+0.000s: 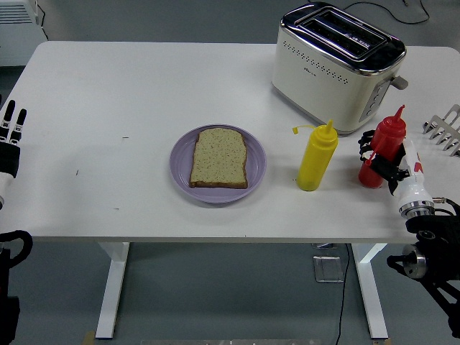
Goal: Pick up the cup,pour liquid into bread,place the cup on the desk
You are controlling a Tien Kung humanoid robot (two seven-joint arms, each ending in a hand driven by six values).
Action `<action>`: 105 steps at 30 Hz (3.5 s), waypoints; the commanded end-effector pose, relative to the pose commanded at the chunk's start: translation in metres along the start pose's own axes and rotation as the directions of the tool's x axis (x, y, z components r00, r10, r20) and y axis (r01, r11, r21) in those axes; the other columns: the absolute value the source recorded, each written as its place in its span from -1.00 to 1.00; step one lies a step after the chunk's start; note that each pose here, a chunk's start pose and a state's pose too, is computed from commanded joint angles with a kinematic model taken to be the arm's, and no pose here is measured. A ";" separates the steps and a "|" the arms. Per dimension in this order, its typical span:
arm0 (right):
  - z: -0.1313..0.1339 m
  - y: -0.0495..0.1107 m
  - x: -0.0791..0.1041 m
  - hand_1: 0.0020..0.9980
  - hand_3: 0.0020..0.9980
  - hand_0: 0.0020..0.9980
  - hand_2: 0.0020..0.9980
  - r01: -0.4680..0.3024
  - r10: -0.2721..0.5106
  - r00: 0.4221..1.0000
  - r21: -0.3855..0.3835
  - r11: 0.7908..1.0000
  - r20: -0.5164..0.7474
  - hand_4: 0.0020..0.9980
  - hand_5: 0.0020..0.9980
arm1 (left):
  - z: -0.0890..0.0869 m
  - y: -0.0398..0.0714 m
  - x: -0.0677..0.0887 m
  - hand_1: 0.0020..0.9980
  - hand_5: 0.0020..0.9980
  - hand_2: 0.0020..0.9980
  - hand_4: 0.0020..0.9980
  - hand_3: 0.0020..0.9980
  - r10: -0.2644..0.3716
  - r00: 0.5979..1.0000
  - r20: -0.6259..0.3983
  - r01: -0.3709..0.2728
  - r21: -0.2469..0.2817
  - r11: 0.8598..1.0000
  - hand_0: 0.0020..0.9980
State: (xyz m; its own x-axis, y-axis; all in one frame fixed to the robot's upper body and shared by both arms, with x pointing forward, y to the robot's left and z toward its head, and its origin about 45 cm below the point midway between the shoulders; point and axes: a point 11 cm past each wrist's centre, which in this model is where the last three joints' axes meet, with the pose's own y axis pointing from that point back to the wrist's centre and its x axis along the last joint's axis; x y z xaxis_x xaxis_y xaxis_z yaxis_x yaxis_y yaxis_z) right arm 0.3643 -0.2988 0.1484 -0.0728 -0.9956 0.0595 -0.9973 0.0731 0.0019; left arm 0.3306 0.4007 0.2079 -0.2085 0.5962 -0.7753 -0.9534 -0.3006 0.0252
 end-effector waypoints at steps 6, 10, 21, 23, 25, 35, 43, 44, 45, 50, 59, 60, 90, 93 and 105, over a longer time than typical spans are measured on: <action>0.002 0.002 0.001 -0.32 -0.19 -0.41 -0.21 0.000 0.000 1.000 -0.002 1.000 -0.007 -0.06 -0.86 | -0.001 0.001 0.001 0.49 0.99 0.49 0.03 0.41 0.001 1.000 0.002 -0.001 0.003 1.000 0.58; 0.003 0.004 0.002 -0.27 -0.18 -0.31 -0.17 0.003 -0.003 1.000 -0.004 1.000 -0.016 -0.04 -0.83 | -0.001 0.001 0.001 0.49 0.98 0.49 0.03 0.41 0.001 1.000 0.002 -0.001 0.004 1.000 0.58; 0.005 0.009 0.007 -0.01 0.10 0.06 0.04 -0.005 0.005 0.999 -0.001 1.000 -0.044 0.07 -0.64 | -0.001 0.001 0.001 0.49 0.98 0.49 0.03 0.41 0.002 1.000 0.004 -0.002 0.003 1.000 0.58; 0.006 0.009 0.007 -0.01 0.10 0.06 0.04 -0.006 0.005 0.999 -0.002 1.000 -0.051 0.07 -0.64 | 0.000 0.000 0.000 0.49 0.98 0.49 0.03 0.41 0.000 1.000 0.004 0.000 0.002 1.000 0.58; 0.006 0.009 0.008 -0.01 0.10 0.06 0.04 -0.004 0.004 0.998 -0.002 1.000 -0.061 0.07 -0.64 | 0.000 0.000 0.000 0.49 0.98 0.49 0.03 0.41 -0.001 1.000 0.003 0.001 0.001 1.000 0.58; 0.007 0.009 0.009 0.56 0.87 0.69 0.70 0.009 -0.009 0.996 -0.002 1.000 -0.093 0.36 -0.65 | 0.002 0.000 0.000 0.49 0.98 0.49 0.03 0.41 -0.001 1.000 0.002 0.001 -0.004 1.000 0.58; 0.008 0.011 0.008 0.66 0.95 0.79 0.84 0.024 -0.024 0.995 -0.009 1.000 -0.093 0.40 -0.65 | 0.002 0.000 0.000 0.49 0.98 0.49 0.03 0.41 0.000 1.000 0.001 0.000 -0.005 1.000 0.58; 0.008 0.012 0.008 0.69 0.98 0.83 0.88 0.026 -0.026 0.995 -0.006 1.000 -0.093 0.42 -0.67 | 0.002 -0.001 0.000 0.49 0.98 0.49 0.02 0.41 -0.001 1.000 0.001 0.001 -0.005 1.000 0.58; 0.008 0.012 0.008 0.69 0.98 0.83 0.88 0.027 -0.027 0.995 -0.006 1.000 -0.093 0.42 -0.67 | 0.002 -0.001 0.000 0.49 0.98 0.49 0.02 0.41 -0.001 1.000 0.001 0.001 -0.005 1.000 0.58; 0.008 0.012 0.008 0.72 0.99 0.87 0.92 0.029 -0.030 0.995 -0.005 1.000 -0.093 0.42 -0.68 | 0.003 -0.001 0.000 0.49 0.98 0.49 0.03 0.41 -0.001 1.000 0.001 0.001 -0.006 1.000 0.57; 0.003 0.011 0.012 0.79 1.00 0.94 0.97 0.016 -0.015 0.995 0.009 1.000 -0.099 0.43 -0.72 | 0.003 -0.001 -0.001 0.48 0.99 0.49 0.03 0.41 -0.001 1.000 0.000 0.001 -0.008 1.000 0.57; 0.003 0.011 0.012 0.79 1.00 0.94 0.97 0.018 -0.017 0.995 0.007 1.000 -0.100 0.43 -0.72 | 0.003 -0.001 -0.001 0.48 0.99 0.49 0.03 0.41 -0.001 1.000 0.000 0.001 -0.008 1.000 0.57; -0.003 0.038 0.026 0.84 1.00 1.00 1.00 0.050 -0.048 0.997 0.029 0.998 -0.067 0.48 -0.86 | 0.001 0.000 -0.001 0.48 1.00 0.48 0.03 0.41 -0.001 1.000 0.004 0.001 -0.002 1.000 0.57; -0.004 0.044 0.032 0.85 1.00 1.00 1.00 0.041 -0.039 0.997 0.034 0.999 -0.069 0.50 -0.87 | 0.000 0.000 0.000 0.48 1.00 0.49 0.03 0.41 -0.001 1.000 0.005 0.001 0.000 1.000 0.57; -0.009 0.077 0.061 0.86 1.00 1.00 1.00 0.005 -0.003 0.997 0.029 1.000 -0.076 0.53 -0.91 | -0.001 0.000 -0.002 0.48 1.00 0.49 0.03 0.41 -0.006 1.000 0.009 0.006 0.006 1.000 0.57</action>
State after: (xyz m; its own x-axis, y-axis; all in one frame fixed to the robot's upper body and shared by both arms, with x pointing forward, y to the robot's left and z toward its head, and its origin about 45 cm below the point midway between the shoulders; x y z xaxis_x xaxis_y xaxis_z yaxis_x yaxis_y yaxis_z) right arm 0.2832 -0.3530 0.1615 -0.0691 -0.9884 0.1351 -0.9975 0.0661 -0.0268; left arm 0.3317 0.3990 0.2087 -0.2045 0.6044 -0.7700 -0.9559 -0.2926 0.0242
